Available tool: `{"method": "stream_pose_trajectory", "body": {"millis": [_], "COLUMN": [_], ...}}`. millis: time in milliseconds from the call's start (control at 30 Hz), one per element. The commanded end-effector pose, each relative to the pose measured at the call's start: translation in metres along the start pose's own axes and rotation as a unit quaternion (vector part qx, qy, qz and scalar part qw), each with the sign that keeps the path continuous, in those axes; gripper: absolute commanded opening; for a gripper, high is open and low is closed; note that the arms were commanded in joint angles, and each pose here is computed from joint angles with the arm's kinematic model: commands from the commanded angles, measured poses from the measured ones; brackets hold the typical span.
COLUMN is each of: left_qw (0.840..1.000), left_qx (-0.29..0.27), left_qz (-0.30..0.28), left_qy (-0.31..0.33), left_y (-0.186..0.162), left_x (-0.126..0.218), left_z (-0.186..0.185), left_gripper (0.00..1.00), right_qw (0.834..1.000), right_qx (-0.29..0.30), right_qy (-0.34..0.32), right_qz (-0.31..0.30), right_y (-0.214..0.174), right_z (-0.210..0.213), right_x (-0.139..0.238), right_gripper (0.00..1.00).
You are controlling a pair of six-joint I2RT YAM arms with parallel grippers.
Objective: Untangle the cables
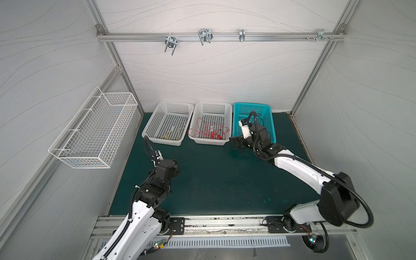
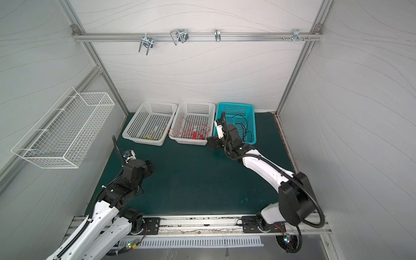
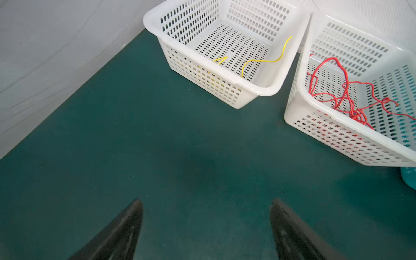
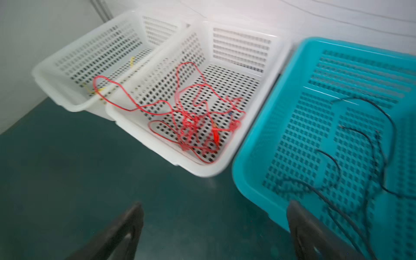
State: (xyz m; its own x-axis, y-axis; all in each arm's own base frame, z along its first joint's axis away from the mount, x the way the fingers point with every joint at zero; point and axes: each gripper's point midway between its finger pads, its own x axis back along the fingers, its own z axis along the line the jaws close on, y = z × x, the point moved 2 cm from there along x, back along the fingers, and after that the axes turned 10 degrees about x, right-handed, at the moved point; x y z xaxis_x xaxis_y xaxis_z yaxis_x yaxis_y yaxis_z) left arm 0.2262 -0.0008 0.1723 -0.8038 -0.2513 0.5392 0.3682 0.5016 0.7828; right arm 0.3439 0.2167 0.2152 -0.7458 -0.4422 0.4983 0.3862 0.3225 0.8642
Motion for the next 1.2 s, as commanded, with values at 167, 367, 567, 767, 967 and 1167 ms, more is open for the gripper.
{"method": "stream_pose_trajectory", "body": {"millis": [167,367,567,767,967,1167], "left_qw": [0.997,0.993,0.991,0.988,0.987,0.988], "left_qx": [-0.002,-0.059,-0.083,-0.107,-0.102,-0.094], "left_qz": [-0.076,-0.104,-0.107,-0.108,-0.123,-0.123], "left_qy": [0.008,0.016,0.013,0.018,0.002,-0.006], "left_y": [0.02,0.023,0.021,0.021,0.026,0.034], "left_x": [-0.009,-0.022,-0.033,-0.041,-0.051,-0.066], "left_z": [-0.004,-0.01,-0.017,-0.021,-0.022,-0.017], "left_gripper": [0.9,0.91,0.91,0.91,0.92,0.91], "right_qw": [0.979,0.976,0.978,0.975,0.973,0.986], "right_qx": [-0.076,-0.053,-0.035,-0.014,-0.047,-0.011], "right_qy": [-0.191,-0.211,-0.207,-0.221,-0.211,-0.162], "right_qz": [0.02,0.027,0.007,-0.02,-0.084,-0.05], "right_y": [-0.086,-0.137,-0.147,-0.137,-0.138,-0.147], "right_z": [-0.095,-0.111,-0.12,-0.142,-0.155,-0.141], "right_x": [0.081,0.068,0.04,0.027,0.022,-0.01], "right_gripper": [0.99,0.99,0.99,0.99,0.99,0.99]}}
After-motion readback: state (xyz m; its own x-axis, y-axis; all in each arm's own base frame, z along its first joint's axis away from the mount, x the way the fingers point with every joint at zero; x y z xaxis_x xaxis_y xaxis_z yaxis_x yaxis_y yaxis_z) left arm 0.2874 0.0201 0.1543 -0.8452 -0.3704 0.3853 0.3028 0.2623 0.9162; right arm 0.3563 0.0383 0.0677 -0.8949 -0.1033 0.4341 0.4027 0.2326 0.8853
